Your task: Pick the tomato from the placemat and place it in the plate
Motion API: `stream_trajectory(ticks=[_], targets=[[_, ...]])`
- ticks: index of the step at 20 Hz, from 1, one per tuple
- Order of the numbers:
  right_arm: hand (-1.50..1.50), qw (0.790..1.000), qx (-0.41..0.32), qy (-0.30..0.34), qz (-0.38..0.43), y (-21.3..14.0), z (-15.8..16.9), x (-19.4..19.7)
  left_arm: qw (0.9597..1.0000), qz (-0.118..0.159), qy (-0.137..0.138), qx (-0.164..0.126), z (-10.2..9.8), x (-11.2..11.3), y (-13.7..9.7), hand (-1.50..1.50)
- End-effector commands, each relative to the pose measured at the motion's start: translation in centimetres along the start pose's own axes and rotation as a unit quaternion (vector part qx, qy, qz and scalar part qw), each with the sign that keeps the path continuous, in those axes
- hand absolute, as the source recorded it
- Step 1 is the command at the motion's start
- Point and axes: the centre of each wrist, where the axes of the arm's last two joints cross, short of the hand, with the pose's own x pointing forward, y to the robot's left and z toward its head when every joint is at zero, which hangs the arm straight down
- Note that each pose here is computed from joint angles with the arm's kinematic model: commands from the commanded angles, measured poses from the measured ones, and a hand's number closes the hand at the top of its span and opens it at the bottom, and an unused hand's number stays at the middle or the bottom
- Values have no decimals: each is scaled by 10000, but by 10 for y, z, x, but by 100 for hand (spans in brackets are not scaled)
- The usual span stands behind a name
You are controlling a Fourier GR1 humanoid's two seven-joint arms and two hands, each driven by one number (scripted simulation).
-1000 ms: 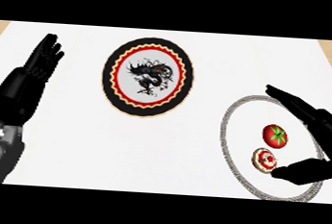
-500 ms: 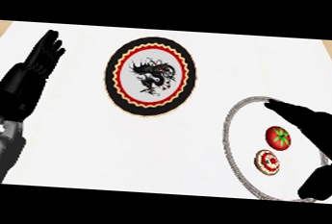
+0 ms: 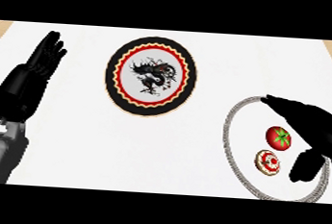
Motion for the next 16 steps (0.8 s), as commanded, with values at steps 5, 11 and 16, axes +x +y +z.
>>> stream_trajectory(ticks=[5, 11, 16], targets=[[-150, 9980, 280, 535, 201, 15, -33, -9, 10000, 3, -7, -25, 5, 2, 4, 0], [-150, 9980, 418, 462, 126, 44, -40, -38, 10000, 8, -16, 4, 6, 0, 0, 0], [-150, 9968, 667, 413, 119, 62, -47, -32, 10000, -82, -23, 51, -2, -2, 3, 0]])
